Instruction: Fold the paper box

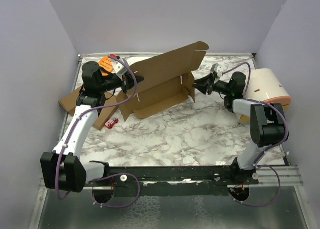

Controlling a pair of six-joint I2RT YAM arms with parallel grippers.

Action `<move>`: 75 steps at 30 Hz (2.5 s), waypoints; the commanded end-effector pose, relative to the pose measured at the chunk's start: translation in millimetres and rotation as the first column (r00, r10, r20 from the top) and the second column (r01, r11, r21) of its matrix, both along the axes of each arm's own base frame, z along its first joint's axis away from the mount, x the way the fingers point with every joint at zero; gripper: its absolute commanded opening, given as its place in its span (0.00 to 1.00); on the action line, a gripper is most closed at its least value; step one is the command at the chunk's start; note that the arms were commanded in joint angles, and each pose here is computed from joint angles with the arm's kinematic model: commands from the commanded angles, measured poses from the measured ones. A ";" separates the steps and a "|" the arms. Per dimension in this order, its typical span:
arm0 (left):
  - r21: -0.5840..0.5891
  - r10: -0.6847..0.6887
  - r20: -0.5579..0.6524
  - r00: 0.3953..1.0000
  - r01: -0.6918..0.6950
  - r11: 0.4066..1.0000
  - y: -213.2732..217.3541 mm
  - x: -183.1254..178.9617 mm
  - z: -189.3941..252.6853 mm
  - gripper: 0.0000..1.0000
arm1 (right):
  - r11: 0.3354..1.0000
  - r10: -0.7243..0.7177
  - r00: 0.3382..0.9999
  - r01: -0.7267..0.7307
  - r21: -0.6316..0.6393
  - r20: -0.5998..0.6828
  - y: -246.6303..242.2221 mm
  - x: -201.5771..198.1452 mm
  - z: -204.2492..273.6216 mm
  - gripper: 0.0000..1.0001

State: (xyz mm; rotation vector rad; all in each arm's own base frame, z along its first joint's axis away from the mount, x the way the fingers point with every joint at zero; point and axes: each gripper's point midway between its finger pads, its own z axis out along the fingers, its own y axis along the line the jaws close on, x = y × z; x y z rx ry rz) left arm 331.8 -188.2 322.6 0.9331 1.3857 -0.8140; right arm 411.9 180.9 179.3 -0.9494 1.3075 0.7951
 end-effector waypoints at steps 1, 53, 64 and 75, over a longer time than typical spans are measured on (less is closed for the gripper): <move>0.024 0.023 -0.054 0.998 -0.022 0.999 2.0 -3.4 -9.1 0.00 | 0.996 0.084 0.996 -0.084 -0.035 -0.007 1.1 -5.5 14.6 0.30; 0.023 -0.020 0.005 1.000 0.020 1.000 0.3 -19.4 2.3 0.00 | 0.981 0.076 0.951 -0.126 -0.149 -0.301 0.6 103.1 -15.5 0.04; 0.023 -0.006 0.007 1.000 0.006 1.000 1.8 -20.4 3.0 0.00 | 0.975 0.201 0.934 -0.219 -0.028 -0.295 10.8 47.2 -13.6 0.20; 0.025 -0.005 0.006 1.000 0.005 1.000 2.6 -24.2 2.7 0.00 | 0.979 0.194 0.951 -0.203 -0.012 -0.241 21.5 23.0 -14.8 0.34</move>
